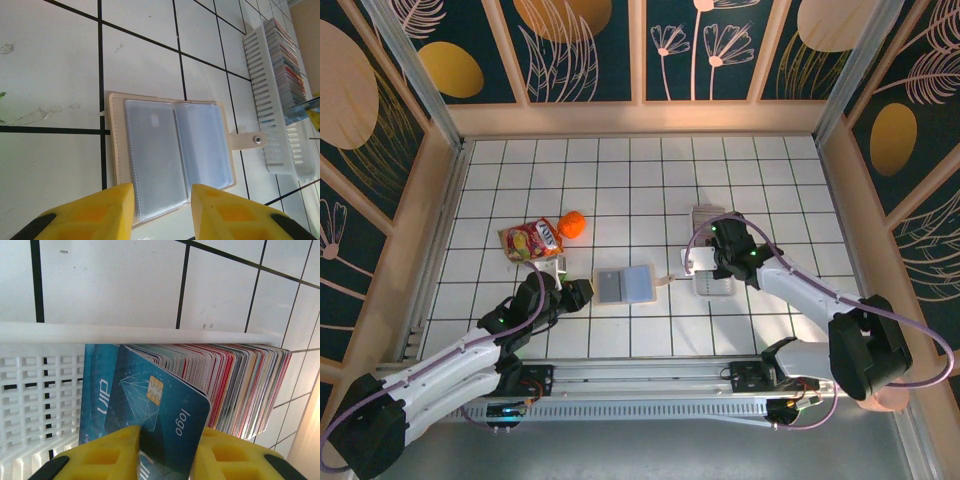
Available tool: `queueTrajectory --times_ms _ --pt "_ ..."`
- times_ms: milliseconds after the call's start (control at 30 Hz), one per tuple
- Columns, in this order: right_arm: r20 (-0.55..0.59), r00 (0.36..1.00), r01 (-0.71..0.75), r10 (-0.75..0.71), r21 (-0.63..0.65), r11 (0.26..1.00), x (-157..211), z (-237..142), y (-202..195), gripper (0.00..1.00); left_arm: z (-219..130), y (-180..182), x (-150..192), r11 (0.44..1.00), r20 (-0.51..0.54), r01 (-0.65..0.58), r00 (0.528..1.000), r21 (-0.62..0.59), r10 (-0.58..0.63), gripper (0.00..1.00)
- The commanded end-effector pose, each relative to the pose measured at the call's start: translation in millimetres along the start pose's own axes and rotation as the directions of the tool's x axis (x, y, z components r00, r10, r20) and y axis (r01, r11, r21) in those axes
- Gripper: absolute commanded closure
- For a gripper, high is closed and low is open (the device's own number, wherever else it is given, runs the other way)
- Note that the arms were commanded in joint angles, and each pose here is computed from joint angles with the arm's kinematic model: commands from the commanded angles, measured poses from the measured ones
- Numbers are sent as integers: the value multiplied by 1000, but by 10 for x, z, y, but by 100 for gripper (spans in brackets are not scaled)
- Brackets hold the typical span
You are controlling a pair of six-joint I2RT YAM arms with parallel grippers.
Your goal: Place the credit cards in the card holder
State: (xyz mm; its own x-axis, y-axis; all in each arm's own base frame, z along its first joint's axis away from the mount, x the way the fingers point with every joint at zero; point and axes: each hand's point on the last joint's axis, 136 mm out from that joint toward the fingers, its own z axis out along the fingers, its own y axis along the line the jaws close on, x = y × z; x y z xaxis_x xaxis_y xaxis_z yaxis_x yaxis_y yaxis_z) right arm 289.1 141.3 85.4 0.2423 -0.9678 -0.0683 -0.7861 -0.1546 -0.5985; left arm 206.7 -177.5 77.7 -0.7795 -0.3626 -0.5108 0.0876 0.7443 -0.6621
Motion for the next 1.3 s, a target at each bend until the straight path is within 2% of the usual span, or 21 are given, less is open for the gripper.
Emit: queueTrajectory --times_ms 0,133,567,633,733,800,900,1000,1067,1133,1267 --pt "-5 1000 -12 13 109 994 -10 -122 -283 75 -6 -44 15 1000 -2 6 1000 30 -6 66" --pt "13 1000 -25 24 89 996 -33 -187 -239 82 -8 -44 13 999 -1 8 1000 31 -8 66" --pt "93 988 -118 122 -40 992 -177 -467 57 90 -7 -52 -4 1000 3 6 1000 29 -6 67" --pt "110 979 -164 170 -59 985 -243 -542 75 90 -11 -52 -12 1000 5 0 1000 23 0 67" --pt "143 956 -248 257 -78 966 -359 -689 13 100 -29 -36 -52 1000 17 -11 1000 1 11 67" --pt "179 925 -327 334 -72 942 -451 -814 -97 100 -43 -34 -85 1000 29 -18 999 -9 18 67" --pt "239 826 -512 510 -58 857 -574 -992 -352 100 -63 -54 -124 1000 40 -24 999 -12 24 67" --pt "287 674 -690 681 -84 719 -659 -1134 -587 100 -69 -73 -141 1000 43 -23 999 -11 24 67" --pt "307 509 -822 804 -103 560 -658 -1205 -760 100 -64 -85 -145 1000 42 -18 999 -8 19 68" --pt "295 304 -921 906 -154 359 -661 -1242 -868 100 -55 -90 -141 1000 37 -13 999 -8 13 69" --pt "192 1 -944 981 -322 64 -786 -1165 -803 100 -38 -116 -134 1000 22 -5 1000 -5 5 70"
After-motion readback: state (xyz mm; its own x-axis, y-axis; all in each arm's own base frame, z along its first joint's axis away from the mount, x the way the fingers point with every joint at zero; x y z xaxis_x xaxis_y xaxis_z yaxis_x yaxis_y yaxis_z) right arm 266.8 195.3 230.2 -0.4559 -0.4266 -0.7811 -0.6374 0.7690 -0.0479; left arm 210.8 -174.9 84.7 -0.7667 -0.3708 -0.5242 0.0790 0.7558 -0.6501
